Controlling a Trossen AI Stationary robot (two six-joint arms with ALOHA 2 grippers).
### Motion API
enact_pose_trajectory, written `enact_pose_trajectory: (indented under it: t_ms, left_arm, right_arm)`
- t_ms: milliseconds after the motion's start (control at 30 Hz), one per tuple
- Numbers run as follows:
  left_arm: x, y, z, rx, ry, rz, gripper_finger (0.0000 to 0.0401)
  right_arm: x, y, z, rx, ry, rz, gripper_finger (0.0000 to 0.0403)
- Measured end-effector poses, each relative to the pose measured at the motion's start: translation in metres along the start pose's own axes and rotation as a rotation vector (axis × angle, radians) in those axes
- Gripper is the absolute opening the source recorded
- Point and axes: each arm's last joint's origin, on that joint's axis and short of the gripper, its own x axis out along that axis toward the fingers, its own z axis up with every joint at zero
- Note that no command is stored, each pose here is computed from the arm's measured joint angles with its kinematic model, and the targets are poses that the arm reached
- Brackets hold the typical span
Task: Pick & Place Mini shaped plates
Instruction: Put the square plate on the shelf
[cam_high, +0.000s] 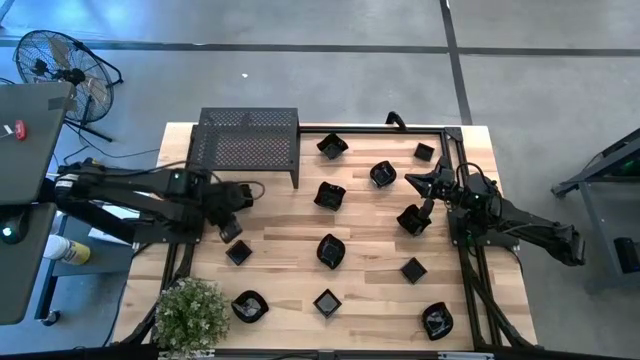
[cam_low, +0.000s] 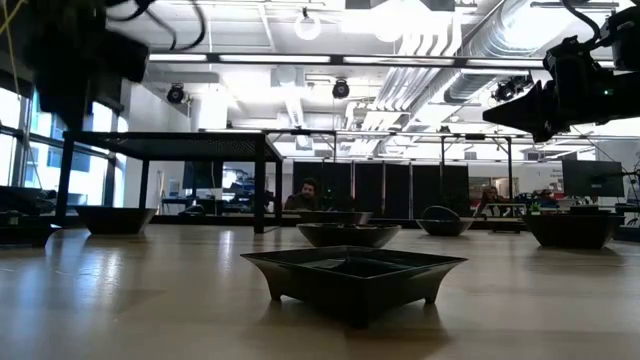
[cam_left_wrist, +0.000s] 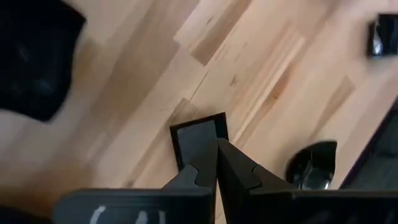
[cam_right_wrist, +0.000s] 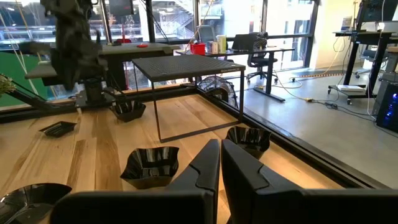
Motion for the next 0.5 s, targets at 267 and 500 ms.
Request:
enact_pose_trajectory:
  t_ms: [267,500]
  left_arm:
    - [0.049,0.029,-0.022,-0.232,0.091,0.047,0.0037]
    - [0.056,0.033,-0.024,-0.234,0.085,0.043,0.0112]
  right_arm:
    - [0.000,0.000,0.000,0.000,0.000,0.000,0.0012]
    - [0.000,0.000,0.000,0.000,0.000,0.001,0.0012]
